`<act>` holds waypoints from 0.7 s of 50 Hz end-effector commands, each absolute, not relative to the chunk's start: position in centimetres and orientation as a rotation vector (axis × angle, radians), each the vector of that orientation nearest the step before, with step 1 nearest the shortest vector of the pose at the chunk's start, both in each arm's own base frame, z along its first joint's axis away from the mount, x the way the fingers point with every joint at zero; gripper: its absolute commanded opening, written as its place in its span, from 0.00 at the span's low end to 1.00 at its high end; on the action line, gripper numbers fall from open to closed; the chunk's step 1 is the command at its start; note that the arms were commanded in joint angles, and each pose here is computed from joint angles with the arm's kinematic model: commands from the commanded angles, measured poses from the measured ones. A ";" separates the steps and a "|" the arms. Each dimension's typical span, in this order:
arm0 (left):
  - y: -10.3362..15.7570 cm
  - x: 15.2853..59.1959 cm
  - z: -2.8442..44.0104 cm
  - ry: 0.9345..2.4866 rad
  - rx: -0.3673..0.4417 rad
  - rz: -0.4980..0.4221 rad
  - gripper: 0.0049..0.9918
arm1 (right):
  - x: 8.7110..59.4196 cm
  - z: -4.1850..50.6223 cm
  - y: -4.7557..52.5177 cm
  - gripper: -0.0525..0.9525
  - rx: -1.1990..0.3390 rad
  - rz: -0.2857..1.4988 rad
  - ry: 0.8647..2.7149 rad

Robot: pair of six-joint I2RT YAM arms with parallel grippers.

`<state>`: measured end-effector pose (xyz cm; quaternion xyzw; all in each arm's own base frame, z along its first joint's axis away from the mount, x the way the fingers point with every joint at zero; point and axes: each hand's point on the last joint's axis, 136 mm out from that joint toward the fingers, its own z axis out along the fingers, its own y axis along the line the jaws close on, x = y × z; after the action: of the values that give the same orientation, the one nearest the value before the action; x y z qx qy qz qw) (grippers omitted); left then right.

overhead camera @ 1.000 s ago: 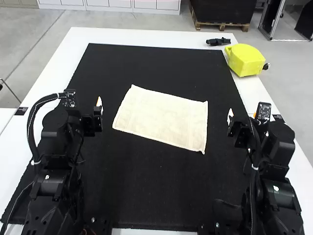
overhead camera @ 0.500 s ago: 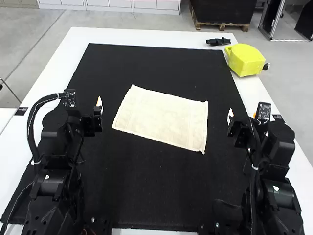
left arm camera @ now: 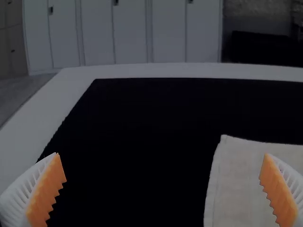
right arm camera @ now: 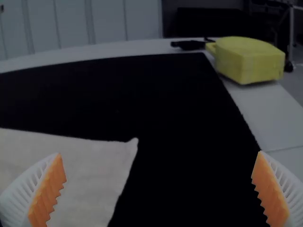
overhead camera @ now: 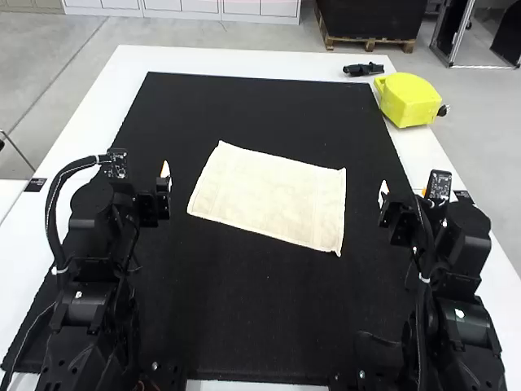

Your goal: Fold the towel.

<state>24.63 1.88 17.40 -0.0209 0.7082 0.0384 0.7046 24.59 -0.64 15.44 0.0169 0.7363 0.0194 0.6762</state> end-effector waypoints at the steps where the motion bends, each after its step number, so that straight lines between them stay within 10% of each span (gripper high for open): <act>1: 1.5 24.6 17.8 1.553 -0.008 0.091 0.97 | 24.6 15.2 -0.6 0.96 0.082 0.085 1.658; 25: 1.7 24.5 19.6 1.483 0.087 0.217 0.97 | 24.6 16.5 -0.7 0.96 0.032 0.029 1.607; 35: 4.8 23.4 23.1 1.349 -0.050 0.385 0.97 | 24.4 20.1 -1.9 0.96 0.064 -0.035 1.459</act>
<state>24.06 3.19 21.89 0.0015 0.6408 0.1270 0.7571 24.64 -1.04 18.70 0.0198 0.6898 0.0079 0.7237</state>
